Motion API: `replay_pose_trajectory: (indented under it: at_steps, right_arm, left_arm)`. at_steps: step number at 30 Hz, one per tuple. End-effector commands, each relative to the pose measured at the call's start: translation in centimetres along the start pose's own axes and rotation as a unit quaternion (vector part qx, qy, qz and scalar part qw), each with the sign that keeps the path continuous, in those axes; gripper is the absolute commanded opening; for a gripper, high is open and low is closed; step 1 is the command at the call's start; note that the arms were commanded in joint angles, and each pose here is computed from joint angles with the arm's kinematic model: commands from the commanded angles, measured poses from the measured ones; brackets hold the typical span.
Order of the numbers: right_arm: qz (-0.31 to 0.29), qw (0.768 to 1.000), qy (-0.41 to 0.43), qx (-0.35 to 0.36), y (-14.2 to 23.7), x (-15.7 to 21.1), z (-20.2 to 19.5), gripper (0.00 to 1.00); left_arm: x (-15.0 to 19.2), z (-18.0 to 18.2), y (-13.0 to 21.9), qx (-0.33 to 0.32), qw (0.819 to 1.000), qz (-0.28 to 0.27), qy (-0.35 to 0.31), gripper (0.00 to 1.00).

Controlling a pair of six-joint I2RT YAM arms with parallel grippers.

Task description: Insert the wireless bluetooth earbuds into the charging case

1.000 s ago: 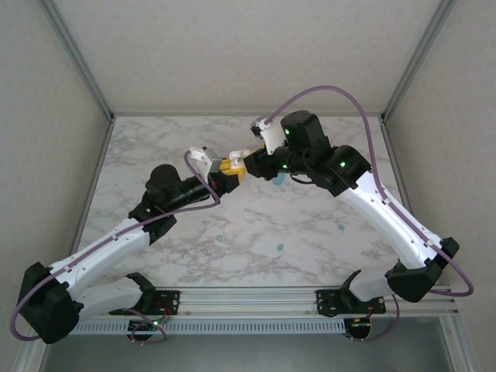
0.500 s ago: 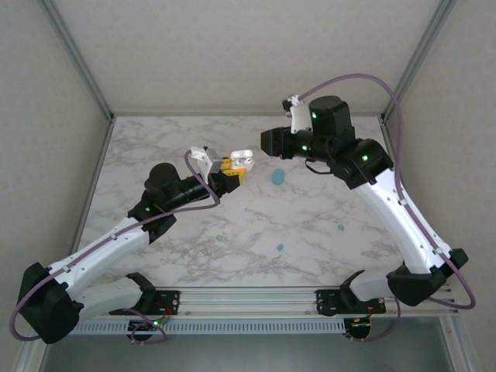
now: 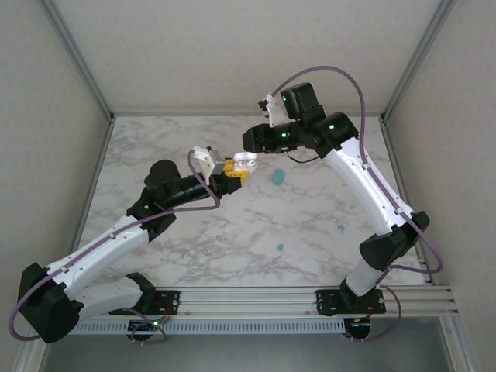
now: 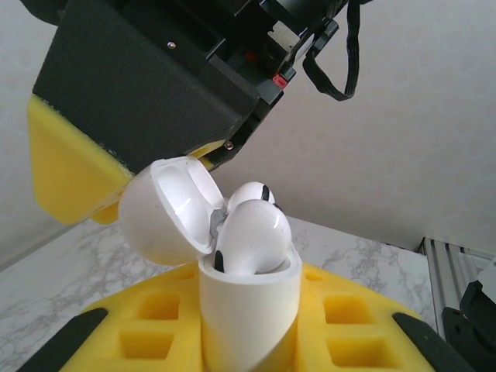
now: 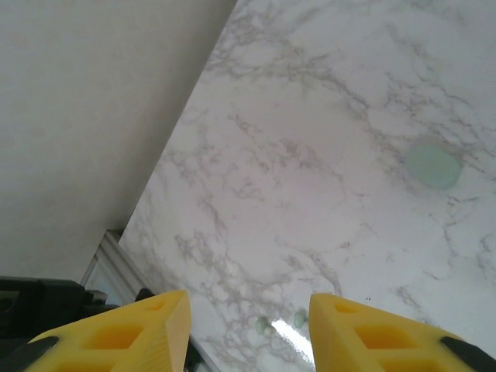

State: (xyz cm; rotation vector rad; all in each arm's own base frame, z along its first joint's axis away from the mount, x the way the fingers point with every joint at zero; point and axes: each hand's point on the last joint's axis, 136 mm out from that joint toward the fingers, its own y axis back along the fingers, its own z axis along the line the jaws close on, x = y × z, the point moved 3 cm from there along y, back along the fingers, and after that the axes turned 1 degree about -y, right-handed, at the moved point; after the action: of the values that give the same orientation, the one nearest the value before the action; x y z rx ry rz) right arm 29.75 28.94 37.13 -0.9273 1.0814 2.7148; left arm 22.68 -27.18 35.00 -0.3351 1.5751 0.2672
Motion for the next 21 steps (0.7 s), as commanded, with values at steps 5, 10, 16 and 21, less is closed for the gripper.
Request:
replay_pose_trajectory:
  at_steps: [5,10,16,21]
  right_arm:
    - [0.010,0.999,0.032,-0.043,2.7,1.6,2.0,0.44]
    - [0.000,0.999,0.030,-0.036,3.4,2.4,1.7,0.45]
    - [-0.033,0.999,0.028,0.014,4.2,2.2,0.4,0.46]
    - [-0.103,0.987,0.000,0.125,5.7,1.8,-3.4,0.49]
  left_arm:
    - [-1.4,0.6,-0.3,-0.021,1.000,-0.022,-0.005,0.13]
    - [-1.4,0.8,-0.5,-0.025,0.999,-0.026,0.004,0.14]
    - [-1.2,1.0,-0.5,-0.032,0.999,-0.017,0.010,0.14]
    - [2.8,3.6,-0.3,-0.114,0.990,0.065,0.049,0.14]
